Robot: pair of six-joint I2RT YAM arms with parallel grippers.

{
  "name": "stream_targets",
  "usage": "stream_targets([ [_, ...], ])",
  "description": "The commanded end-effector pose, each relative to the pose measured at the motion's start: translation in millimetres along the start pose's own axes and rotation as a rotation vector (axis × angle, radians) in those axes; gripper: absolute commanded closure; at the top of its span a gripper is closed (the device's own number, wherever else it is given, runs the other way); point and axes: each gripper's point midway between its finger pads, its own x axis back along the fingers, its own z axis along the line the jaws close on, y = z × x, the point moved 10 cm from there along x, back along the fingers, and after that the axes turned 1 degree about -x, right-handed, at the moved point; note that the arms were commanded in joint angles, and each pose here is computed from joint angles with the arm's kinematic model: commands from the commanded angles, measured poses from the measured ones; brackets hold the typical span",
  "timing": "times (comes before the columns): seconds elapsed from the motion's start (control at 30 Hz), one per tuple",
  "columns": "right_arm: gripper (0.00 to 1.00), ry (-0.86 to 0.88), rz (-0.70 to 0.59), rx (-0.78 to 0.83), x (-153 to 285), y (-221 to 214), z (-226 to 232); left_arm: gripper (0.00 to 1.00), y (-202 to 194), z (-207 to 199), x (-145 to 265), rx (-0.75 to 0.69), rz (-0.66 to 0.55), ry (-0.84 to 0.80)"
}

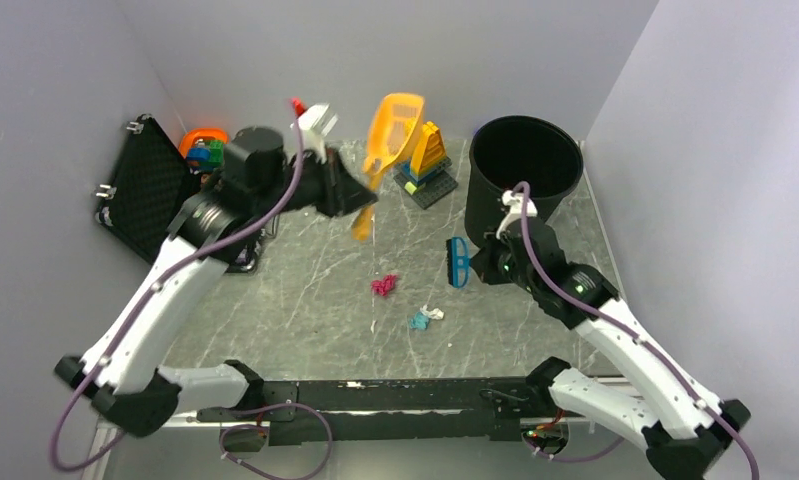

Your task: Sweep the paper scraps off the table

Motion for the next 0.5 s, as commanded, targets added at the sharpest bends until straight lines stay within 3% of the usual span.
stream_targets([
  [0.0,1.00,0.045,0.086,0.045,-14,19,19,1.00,-59,68,44,-0.211,0.203,0.632],
  [0.2,1.00,0.166,0.133,0.004,-35,26,40,1.00,-96,105,76,-0.213,0.271,1.091],
  [0.33,1.00,0.359,0.146,-0.112,-59,28,67,1.00,-110,117,79,-0.178,0.245,1.203],
  [0.47,1.00,0.444,0.176,-0.182,-92,23,99,1.00,-120,124,80,-0.162,0.240,1.267],
])
